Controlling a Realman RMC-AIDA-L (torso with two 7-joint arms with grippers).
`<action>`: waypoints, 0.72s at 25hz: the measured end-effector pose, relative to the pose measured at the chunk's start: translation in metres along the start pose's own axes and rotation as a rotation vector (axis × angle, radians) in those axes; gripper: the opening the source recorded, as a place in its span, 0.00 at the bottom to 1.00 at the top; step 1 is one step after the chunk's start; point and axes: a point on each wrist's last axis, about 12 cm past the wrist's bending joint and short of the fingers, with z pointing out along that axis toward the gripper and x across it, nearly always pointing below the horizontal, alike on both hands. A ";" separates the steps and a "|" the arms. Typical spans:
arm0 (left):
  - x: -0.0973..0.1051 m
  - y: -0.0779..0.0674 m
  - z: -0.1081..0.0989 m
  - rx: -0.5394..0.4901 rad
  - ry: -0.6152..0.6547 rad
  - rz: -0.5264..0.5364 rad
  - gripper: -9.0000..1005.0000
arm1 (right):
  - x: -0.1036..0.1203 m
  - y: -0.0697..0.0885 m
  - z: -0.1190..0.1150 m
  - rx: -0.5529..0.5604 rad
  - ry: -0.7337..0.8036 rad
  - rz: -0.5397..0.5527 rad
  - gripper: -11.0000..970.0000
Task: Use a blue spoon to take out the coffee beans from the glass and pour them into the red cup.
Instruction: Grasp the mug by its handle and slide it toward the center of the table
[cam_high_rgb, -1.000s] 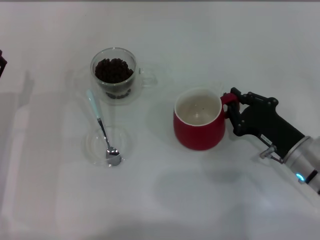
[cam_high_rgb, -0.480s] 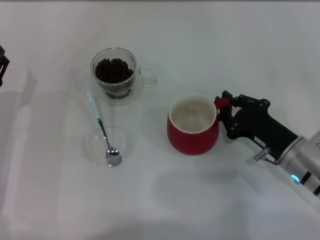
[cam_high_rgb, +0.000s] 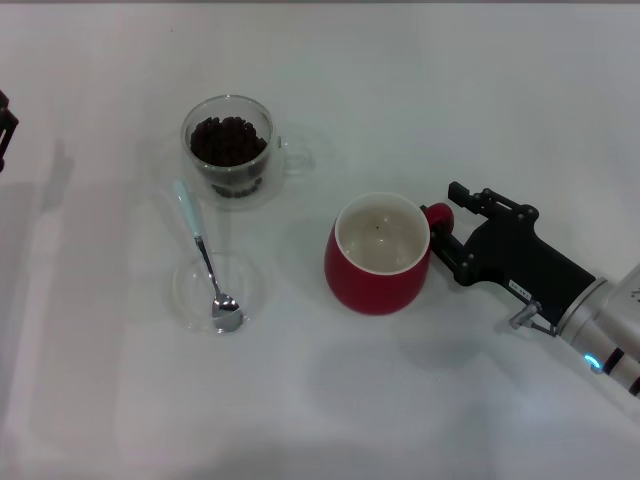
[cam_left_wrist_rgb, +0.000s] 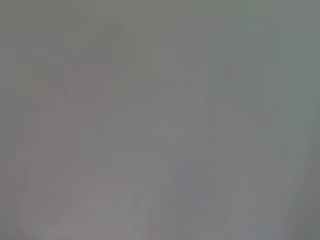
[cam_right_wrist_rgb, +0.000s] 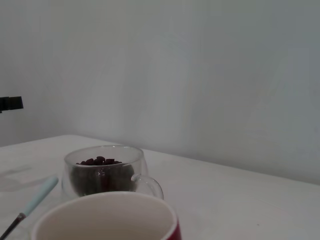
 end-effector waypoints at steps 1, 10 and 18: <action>0.000 0.000 0.000 0.000 0.000 0.000 0.88 | 0.000 0.000 0.000 0.000 0.000 0.005 0.37; 0.000 0.000 0.000 -0.002 -0.002 -0.001 0.88 | 0.004 -0.013 -0.015 -0.053 0.018 0.176 0.83; -0.001 -0.001 0.002 -0.001 -0.006 -0.003 0.88 | 0.000 -0.029 -0.042 -0.146 -0.001 0.287 0.87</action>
